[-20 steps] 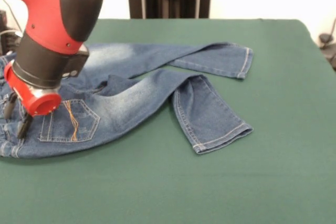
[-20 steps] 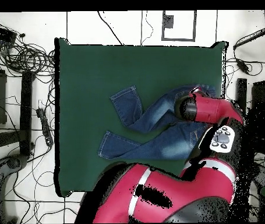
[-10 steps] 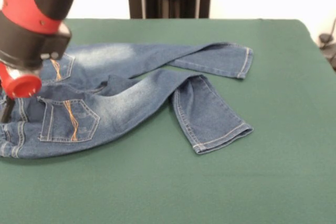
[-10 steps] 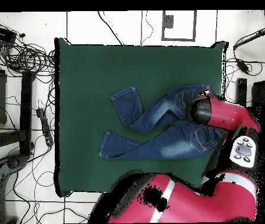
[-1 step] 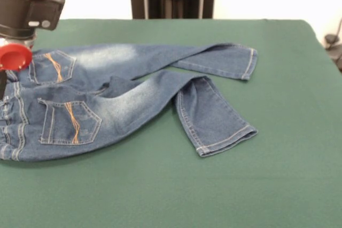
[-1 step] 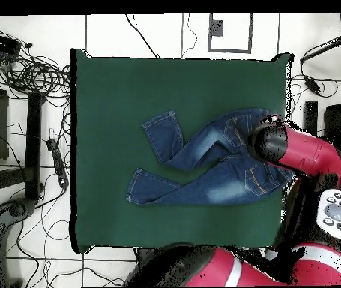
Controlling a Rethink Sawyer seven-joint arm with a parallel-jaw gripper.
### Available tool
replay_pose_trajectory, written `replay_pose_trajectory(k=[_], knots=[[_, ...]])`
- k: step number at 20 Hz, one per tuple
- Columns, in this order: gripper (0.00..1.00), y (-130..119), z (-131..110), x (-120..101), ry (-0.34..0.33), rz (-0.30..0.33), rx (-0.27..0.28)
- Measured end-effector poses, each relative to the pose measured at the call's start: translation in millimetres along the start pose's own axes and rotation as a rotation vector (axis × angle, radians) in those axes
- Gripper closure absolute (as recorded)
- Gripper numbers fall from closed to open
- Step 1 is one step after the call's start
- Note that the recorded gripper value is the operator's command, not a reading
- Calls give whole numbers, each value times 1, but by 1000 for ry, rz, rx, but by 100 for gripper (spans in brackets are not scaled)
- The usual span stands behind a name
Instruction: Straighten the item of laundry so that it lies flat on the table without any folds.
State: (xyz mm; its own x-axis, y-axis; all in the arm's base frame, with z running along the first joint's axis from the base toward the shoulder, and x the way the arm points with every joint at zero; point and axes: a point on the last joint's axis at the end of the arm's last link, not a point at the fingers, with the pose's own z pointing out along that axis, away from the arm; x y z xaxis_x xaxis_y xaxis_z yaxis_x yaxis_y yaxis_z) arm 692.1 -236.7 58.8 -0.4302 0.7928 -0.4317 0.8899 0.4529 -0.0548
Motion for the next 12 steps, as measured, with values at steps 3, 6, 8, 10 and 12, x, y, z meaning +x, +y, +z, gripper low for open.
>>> replay_pose_trajectory(k=[3,6,8,10,12], knots=[[0,5,-9,0,34,41,-18],[0,10,-14,5,64,69,-36],[0,14,-15,11,78,75,-42],[0,16,-16,18,88,75,-43],[0,19,-18,29,103,73,-41]])
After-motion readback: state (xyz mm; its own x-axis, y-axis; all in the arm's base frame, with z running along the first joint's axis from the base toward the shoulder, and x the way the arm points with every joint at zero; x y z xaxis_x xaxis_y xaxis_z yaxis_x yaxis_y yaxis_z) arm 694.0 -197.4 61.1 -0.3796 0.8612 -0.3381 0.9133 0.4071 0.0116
